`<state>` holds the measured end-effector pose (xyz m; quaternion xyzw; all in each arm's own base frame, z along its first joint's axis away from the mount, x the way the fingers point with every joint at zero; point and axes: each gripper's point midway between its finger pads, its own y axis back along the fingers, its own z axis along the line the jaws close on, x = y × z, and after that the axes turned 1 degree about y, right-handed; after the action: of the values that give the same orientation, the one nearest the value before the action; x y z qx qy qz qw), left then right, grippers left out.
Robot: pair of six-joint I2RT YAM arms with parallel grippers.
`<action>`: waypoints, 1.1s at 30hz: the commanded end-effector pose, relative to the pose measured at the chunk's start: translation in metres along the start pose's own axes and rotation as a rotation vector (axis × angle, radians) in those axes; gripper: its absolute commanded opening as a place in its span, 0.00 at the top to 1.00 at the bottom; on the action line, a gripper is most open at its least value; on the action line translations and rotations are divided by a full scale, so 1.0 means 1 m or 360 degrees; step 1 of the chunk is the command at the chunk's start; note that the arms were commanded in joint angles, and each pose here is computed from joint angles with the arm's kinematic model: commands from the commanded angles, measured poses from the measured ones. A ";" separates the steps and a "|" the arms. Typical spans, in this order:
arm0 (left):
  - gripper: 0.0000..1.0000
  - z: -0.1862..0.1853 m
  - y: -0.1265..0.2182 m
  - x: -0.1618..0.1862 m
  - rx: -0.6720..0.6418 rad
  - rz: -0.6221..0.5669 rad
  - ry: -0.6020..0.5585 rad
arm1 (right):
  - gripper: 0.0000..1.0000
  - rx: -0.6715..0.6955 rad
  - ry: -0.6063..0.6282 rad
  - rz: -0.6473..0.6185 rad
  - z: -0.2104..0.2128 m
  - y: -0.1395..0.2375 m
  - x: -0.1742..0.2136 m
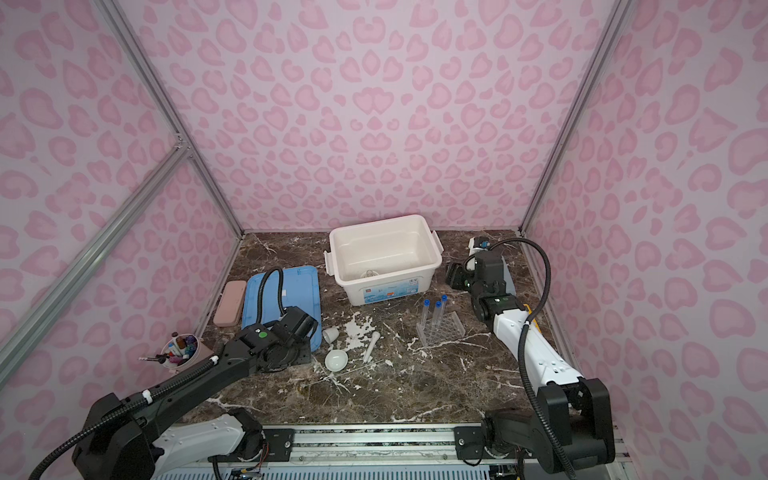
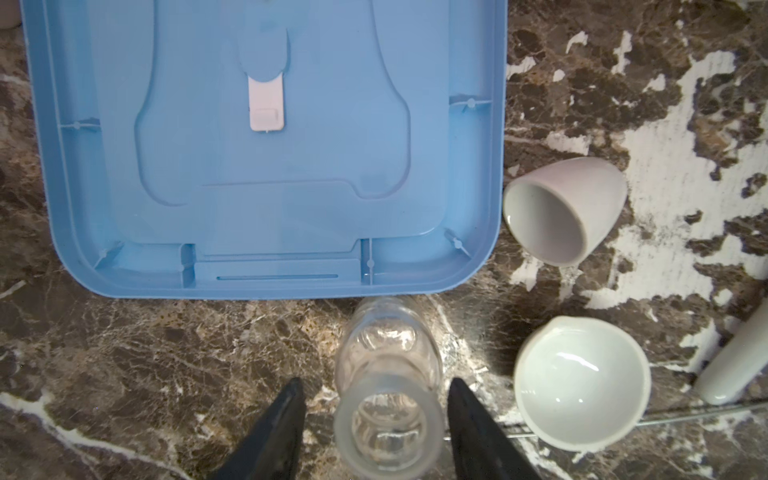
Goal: Organize the chemistry lab equipment
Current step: 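Lower left gripper and close it on the glass bottle near the blue lid, then lift the glass bottle with left gripper and carry it over the bin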
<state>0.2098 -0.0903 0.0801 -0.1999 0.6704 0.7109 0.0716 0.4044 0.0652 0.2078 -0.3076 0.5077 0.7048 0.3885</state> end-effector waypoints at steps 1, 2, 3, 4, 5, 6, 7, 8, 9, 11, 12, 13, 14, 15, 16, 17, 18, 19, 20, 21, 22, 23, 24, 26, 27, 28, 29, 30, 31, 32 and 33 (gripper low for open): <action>0.47 0.001 -0.001 -0.001 -0.0007 -0.0005 0.0003 | 0.25 -0.0014 -0.0010 0.0003 0.001 0.000 0.002; 0.49 0.001 -0.002 -0.001 -0.0008 -0.0001 0.0001 | 0.25 -0.0015 -0.0008 0.0004 0.001 0.001 0.003; 0.50 0.001 -0.002 0.000 -0.0011 0.0002 -0.0005 | 0.25 -0.0011 -0.0010 0.0001 0.000 0.001 0.002; 0.51 0.001 -0.002 -0.001 -0.0011 0.0000 -0.0005 | 0.25 -0.0008 -0.0009 0.0005 0.000 0.001 0.003; 0.53 0.001 -0.003 -0.001 -0.0014 -0.0001 -0.0006 | 0.25 -0.0008 -0.0008 0.0000 0.000 0.001 0.002; 0.53 0.001 -0.003 -0.002 -0.0016 0.0000 -0.0011 | 0.25 -0.0007 -0.0007 -0.0002 0.000 0.002 0.002; 0.53 0.001 -0.003 -0.002 -0.0018 0.0001 -0.0015 | 0.25 -0.0008 -0.0008 -0.0004 0.000 0.002 0.002; 0.54 0.000 -0.002 -0.003 -0.0011 -0.0003 -0.0016 | 0.25 -0.0006 -0.0007 -0.0008 0.000 0.003 0.001; 0.54 0.000 -0.003 -0.003 -0.0011 -0.0002 -0.0020 | 0.25 -0.0003 -0.0009 -0.0006 -0.001 0.003 0.002; 0.56 -0.001 -0.003 -0.004 -0.0006 -0.0003 -0.0027 | 0.25 -0.0003 -0.0010 -0.0005 -0.001 0.003 0.002; 0.57 -0.002 -0.003 -0.004 -0.0005 0.0000 -0.0029 | 0.25 -0.0002 -0.0009 -0.0004 -0.001 0.003 0.002; 0.59 -0.002 -0.004 -0.004 -0.0002 0.0005 -0.0033 | 0.25 0.0000 -0.0010 -0.0003 -0.001 0.004 0.003; 0.60 -0.003 -0.004 -0.004 0.0001 0.0007 -0.0037 | 0.25 0.0000 -0.0009 -0.0002 -0.001 0.004 0.003; 0.61 -0.004 -0.004 -0.004 0.0003 0.0004 -0.0037 | 0.25 0.0004 -0.0008 -0.0005 -0.002 0.004 0.002; 0.62 -0.004 -0.004 -0.004 0.0005 0.0005 -0.0039 | 0.25 0.0006 -0.0009 -0.0005 -0.002 0.005 0.003; 0.63 -0.004 -0.005 -0.004 0.0004 0.0005 -0.0039 | 0.25 0.0008 -0.0008 -0.0007 -0.003 0.005 0.003; 0.63 -0.004 -0.005 -0.004 0.0004 0.0004 -0.0039 | 0.25 0.0009 -0.0006 -0.0008 -0.003 0.005 0.003; 0.67 -0.005 -0.005 -0.004 0.0009 0.0005 -0.0037 | 0.25 0.0009 -0.0006 -0.0011 -0.003 0.006 0.002; 0.69 -0.005 -0.004 -0.005 0.0012 0.0005 -0.0036 | 0.25 0.0011 -0.0005 -0.0011 -0.003 0.006 0.002; 0.70 -0.005 -0.005 -0.004 0.0011 0.0008 -0.0038 | 0.25 0.0013 -0.0007 -0.0013 -0.004 0.006 0.002; 0.71 -0.005 -0.005 -0.005 0.0012 0.0007 -0.0039 | 0.25 0.0012 -0.0007 -0.0011 -0.004 0.006 0.002; 0.73 -0.006 -0.004 -0.005 0.0014 0.0007 -0.0040 | 0.25 0.0012 -0.0007 -0.0009 -0.004 0.006 0.002; 0.74 -0.006 -0.003 -0.005 0.0018 0.0005 -0.0041 | 0.25 0.0011 -0.0007 -0.0013 -0.004 0.006 0.002; 0.76 -0.007 -0.002 -0.007 0.0023 -0.0001 -0.0039 | 0.25 0.0013 -0.0007 -0.0011 -0.004 0.006 0.003; 0.78 -0.007 -0.001 -0.007 0.0027 -0.0005 -0.0039 | 0.25 0.0013 -0.0010 -0.0013 -0.004 0.007 0.002; 0.78 -0.008 0.000 -0.008 0.0034 -0.0010 -0.0037 | 0.25 0.0013 -0.0009 -0.0009 -0.004 0.007 0.003; 0.79 -0.008 0.001 -0.010 0.0038 -0.0015 -0.0037 | 0.25 0.0012 -0.0010 -0.0011 -0.004 0.007 0.002; 0.79 -0.009 0.003 -0.011 0.0042 -0.0023 -0.0035 | 0.25 0.0011 -0.0008 -0.0013 -0.004 0.007 0.002; 0.80 -0.010 0.005 -0.013 0.0050 -0.0029 -0.0036 | 0.25 0.0010 -0.0010 -0.0015 -0.004 0.007 0.002; 0.80 -0.011 0.007 -0.015 0.0057 -0.0036 -0.0037 | 0.25 0.0011 -0.0008 -0.0013 -0.004 0.007 0.002; 0.81 -0.013 0.008 -0.017 0.0066 -0.0042 -0.0041 | 0.25 0.0011 -0.0012 -0.0013 -0.004 0.007 0.002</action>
<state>0.2195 -0.0976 0.0852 -0.1922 0.6778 0.7046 0.0848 0.3979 0.0606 0.2097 -0.3063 0.5072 0.7024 0.3944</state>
